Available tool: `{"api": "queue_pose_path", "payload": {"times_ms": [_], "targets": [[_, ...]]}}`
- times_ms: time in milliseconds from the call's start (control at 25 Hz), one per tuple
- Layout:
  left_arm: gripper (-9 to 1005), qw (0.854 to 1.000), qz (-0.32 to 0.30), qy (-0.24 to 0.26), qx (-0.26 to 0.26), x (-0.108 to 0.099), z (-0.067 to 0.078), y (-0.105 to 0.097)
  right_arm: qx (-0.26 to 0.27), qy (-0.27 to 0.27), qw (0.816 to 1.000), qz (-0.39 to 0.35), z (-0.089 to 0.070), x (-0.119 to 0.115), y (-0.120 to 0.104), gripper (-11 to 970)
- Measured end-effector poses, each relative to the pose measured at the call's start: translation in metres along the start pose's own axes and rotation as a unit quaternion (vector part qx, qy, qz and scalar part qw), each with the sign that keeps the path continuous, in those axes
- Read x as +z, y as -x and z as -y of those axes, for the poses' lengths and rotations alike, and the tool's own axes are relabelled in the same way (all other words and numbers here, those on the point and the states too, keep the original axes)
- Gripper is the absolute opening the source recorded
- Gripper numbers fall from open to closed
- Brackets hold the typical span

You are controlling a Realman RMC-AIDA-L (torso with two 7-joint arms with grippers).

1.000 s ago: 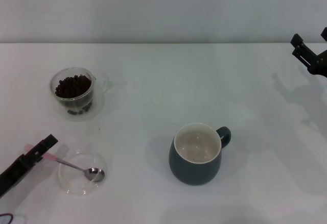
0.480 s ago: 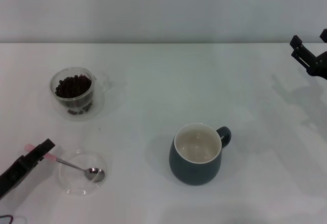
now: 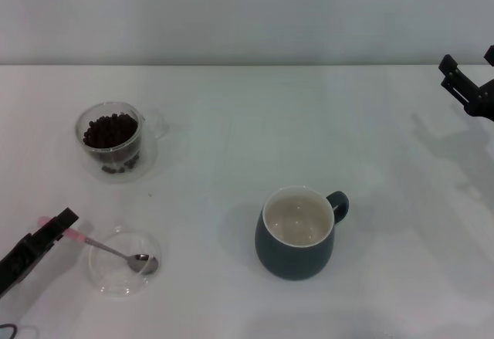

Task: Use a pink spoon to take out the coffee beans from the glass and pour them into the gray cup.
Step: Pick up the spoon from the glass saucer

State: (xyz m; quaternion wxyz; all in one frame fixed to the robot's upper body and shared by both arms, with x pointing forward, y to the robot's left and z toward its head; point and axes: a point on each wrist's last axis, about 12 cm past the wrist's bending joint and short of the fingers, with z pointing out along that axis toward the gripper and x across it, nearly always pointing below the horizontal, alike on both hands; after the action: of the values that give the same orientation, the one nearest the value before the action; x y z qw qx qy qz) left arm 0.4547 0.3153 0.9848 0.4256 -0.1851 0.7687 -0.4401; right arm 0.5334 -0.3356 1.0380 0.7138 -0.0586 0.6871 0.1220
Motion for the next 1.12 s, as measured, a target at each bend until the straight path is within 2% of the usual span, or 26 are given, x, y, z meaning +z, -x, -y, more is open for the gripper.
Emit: {"api": "queue_pose_path", "payload": {"times_ms": [560,1000,1120], "targets": [[425,1.0,0.007,0.001,-0.002,0.0002,-0.0002,0.0032,0.0,0.0,1.0,0.0,0.0,0.0,0.0,877],[237,1.0,0.002,0.002,-0.007,0.0026,0.0003,0.003,0.001,-0.005,1.0,0.001,0.0011,-0.0008,0.0001,877],[230,1.0,0.003,-0.001,-0.006,0.002,0.0007,0.0026,0.002,-0.006,1.0,0.0,0.0015,-0.0023,-0.0007,877]]}}
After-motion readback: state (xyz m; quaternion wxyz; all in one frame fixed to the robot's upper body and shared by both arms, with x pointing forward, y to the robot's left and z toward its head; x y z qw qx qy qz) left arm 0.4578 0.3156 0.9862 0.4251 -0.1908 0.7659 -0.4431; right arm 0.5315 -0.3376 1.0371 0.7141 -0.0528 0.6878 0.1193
